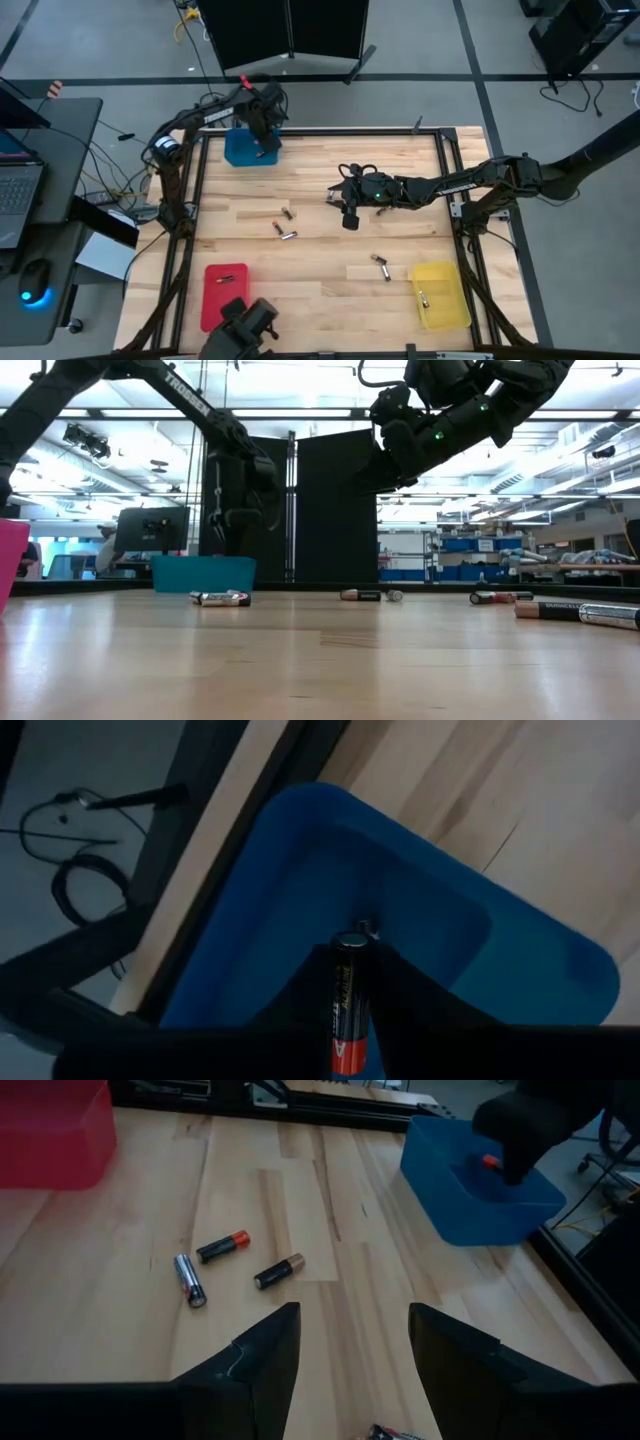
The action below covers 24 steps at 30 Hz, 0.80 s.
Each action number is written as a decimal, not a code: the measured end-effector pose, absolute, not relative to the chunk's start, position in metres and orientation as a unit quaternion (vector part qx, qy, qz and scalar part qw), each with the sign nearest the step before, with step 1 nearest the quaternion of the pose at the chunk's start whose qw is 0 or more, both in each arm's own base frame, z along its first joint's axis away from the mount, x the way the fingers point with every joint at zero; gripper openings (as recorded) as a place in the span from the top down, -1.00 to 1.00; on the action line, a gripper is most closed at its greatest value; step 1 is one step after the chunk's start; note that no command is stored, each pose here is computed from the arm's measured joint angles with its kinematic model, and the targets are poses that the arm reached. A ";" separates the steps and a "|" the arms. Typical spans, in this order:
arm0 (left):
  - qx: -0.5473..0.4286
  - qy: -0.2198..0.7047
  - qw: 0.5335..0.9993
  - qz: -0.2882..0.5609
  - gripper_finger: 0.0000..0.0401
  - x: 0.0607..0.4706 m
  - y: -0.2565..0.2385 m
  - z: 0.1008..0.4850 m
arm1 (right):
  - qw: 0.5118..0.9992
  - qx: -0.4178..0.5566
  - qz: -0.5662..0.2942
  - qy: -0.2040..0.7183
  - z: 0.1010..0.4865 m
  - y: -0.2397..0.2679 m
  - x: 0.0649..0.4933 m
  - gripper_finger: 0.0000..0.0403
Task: Sort batteries
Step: Put the red battery into the blue bin
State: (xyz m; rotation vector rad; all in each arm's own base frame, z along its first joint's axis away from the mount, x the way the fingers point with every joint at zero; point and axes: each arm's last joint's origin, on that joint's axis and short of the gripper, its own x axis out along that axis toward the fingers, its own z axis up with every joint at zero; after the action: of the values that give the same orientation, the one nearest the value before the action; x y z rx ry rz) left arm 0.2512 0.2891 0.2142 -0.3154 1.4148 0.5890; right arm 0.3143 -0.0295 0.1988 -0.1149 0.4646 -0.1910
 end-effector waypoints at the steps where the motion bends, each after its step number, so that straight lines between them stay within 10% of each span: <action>1: -0.144 0.638 0.708 0.267 0.75 0.253 0.289 0.213 | 0.967 -0.057 -0.094 0.230 0.199 -0.030 0.314 0.01; 24: -0.185 0.633 0.690 0.298 0.75 0.255 0.290 0.174 | 0.967 -0.057 -0.094 0.230 0.198 -0.030 0.314 0.01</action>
State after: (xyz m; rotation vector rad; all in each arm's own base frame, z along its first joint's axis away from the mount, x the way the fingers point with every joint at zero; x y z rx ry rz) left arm 0.2552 0.2899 0.1739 -0.4142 1.4146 0.6660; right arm 0.3143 -0.0296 0.1984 -0.1144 0.4660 -0.1909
